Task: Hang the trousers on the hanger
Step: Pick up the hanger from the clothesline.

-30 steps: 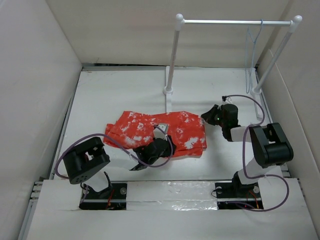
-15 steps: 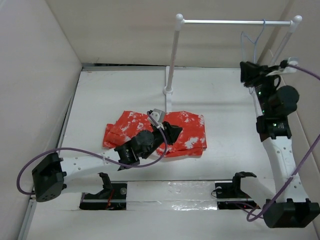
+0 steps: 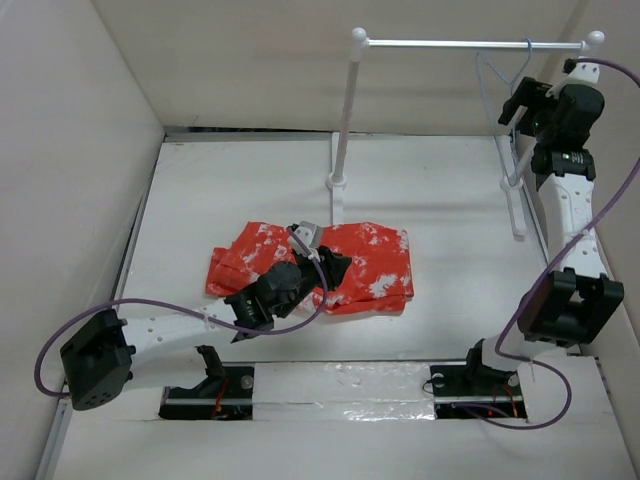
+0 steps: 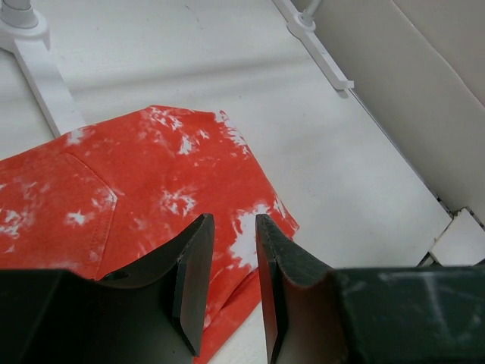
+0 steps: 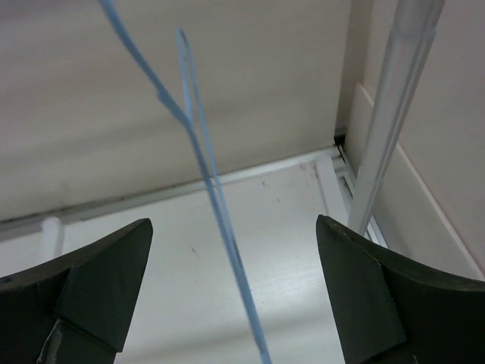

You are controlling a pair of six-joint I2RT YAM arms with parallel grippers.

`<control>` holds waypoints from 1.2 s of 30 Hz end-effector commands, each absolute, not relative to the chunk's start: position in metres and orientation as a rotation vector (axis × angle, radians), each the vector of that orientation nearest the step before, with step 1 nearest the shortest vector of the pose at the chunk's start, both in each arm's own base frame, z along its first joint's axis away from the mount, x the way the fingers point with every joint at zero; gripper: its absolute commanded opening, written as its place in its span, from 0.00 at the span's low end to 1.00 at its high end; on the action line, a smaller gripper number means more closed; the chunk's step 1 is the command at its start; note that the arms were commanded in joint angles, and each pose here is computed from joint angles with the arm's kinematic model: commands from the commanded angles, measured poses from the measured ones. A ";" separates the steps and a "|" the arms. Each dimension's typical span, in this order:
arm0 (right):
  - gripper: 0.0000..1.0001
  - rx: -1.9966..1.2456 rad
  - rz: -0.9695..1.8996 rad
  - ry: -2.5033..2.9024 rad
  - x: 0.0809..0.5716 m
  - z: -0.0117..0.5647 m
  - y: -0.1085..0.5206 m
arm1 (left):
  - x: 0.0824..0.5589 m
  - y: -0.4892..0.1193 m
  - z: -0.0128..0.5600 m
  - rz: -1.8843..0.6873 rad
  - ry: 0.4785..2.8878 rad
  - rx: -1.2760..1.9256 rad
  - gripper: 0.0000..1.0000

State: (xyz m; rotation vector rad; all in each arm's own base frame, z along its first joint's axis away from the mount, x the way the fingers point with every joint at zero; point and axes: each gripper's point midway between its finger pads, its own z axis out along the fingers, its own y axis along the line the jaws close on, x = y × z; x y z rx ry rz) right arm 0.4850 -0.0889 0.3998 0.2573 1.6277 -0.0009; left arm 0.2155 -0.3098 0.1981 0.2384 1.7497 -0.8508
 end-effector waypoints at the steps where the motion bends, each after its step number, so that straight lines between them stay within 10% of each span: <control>1: 0.93 0.252 -0.046 1.685 0.476 0.382 -0.101 | 0.216 -0.314 0.211 -0.911 1.709 0.229 0.27; 5: 0.76 0.234 0.008 1.691 0.489 0.367 -0.107 | 0.218 -0.312 0.209 -0.893 1.710 0.225 0.27; 8: 0.40 0.189 0.100 1.716 0.496 0.357 -0.101 | 0.220 -0.312 0.207 -0.884 1.716 0.223 0.28; 9: 0.14 0.182 0.111 1.712 0.497 0.356 -0.099 | 0.219 -0.313 0.206 -0.883 1.719 0.225 0.28; 12: 0.00 0.164 0.124 1.653 0.492 0.370 -0.094 | 0.220 -0.314 0.206 -0.888 1.722 0.222 0.28; 21: 0.00 0.155 0.125 1.481 0.455 0.437 -0.076 | 0.222 -0.315 0.201 -0.868 1.735 0.221 0.32; 36: 0.00 0.250 0.080 1.681 0.377 0.277 -0.005 | 0.229 -0.334 0.214 -0.887 1.724 0.245 0.36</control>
